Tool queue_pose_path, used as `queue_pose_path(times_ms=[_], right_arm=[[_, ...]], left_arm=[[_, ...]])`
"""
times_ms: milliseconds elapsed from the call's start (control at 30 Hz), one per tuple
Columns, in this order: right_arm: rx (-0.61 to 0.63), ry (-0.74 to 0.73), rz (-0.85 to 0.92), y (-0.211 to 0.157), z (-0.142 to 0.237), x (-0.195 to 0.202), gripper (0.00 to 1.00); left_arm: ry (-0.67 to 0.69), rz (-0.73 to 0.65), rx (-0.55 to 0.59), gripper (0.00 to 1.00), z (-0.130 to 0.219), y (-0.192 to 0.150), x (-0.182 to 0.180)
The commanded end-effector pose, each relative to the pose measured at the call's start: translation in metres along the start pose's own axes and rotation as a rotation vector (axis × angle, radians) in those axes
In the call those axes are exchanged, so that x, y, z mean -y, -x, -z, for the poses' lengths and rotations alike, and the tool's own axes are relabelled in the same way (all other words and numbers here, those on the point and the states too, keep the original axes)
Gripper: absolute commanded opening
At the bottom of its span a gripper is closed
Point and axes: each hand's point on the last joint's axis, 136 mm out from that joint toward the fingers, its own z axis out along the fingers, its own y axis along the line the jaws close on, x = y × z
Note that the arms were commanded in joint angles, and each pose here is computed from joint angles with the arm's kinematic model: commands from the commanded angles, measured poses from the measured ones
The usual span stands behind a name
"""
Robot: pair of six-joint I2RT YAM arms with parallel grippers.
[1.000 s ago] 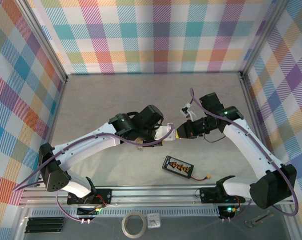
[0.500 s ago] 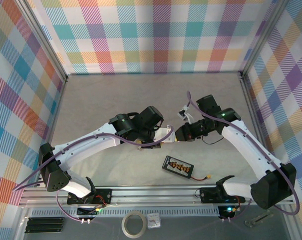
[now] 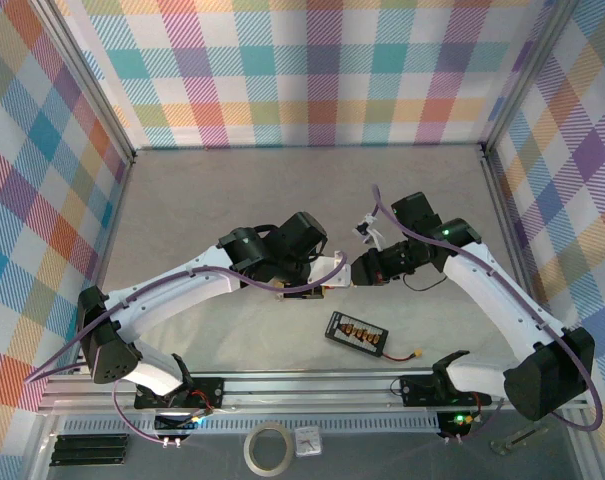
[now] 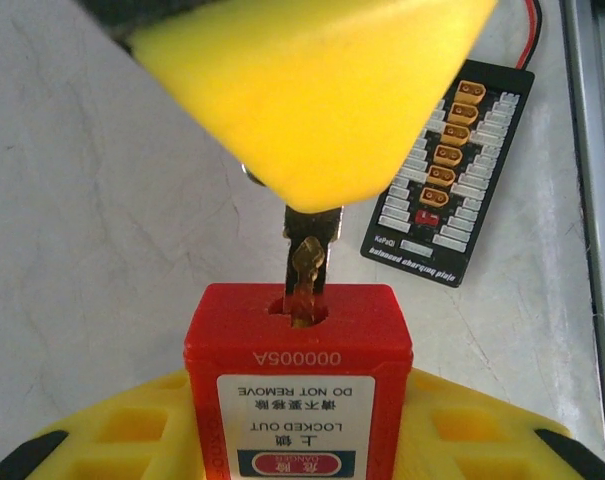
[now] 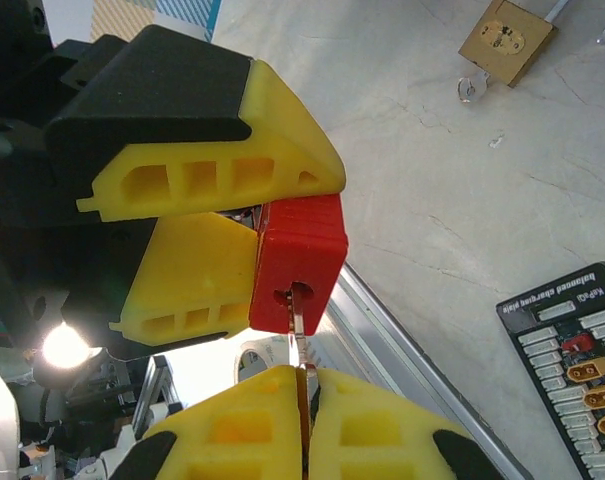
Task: Unlock with the key
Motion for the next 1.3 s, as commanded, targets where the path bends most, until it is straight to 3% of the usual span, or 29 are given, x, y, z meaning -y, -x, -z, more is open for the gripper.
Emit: queue_pose_path(times_ms=[0, 600, 1033, 1267], right_arm=[[-0.021, 0.06, 0.047, -0.009, -0.001, -0.014, 0.0], [-0.06, -0.027, 0.175, -0.008, -0.024, -0.005, 0.0], [0.012, 0.148, 0.189, 0.002, -0.021, -0.028, 0.0], [-0.042, 0.024, 0.206, -0.005, -0.025, -0.006, 0.0]], left_arm=[[0.029, -0.032, 0.124, 0.01, 0.017, 0.029, -0.004], [-0.107, -0.091, 0.17, 0.0, 0.031, 0.049, 0.023], [-0.111, -0.058, 0.342, 0.0, 0.061, 0.068, 0.033], [-0.146, -0.113, 0.25, 0.0, 0.049, 0.049, 0.045]])
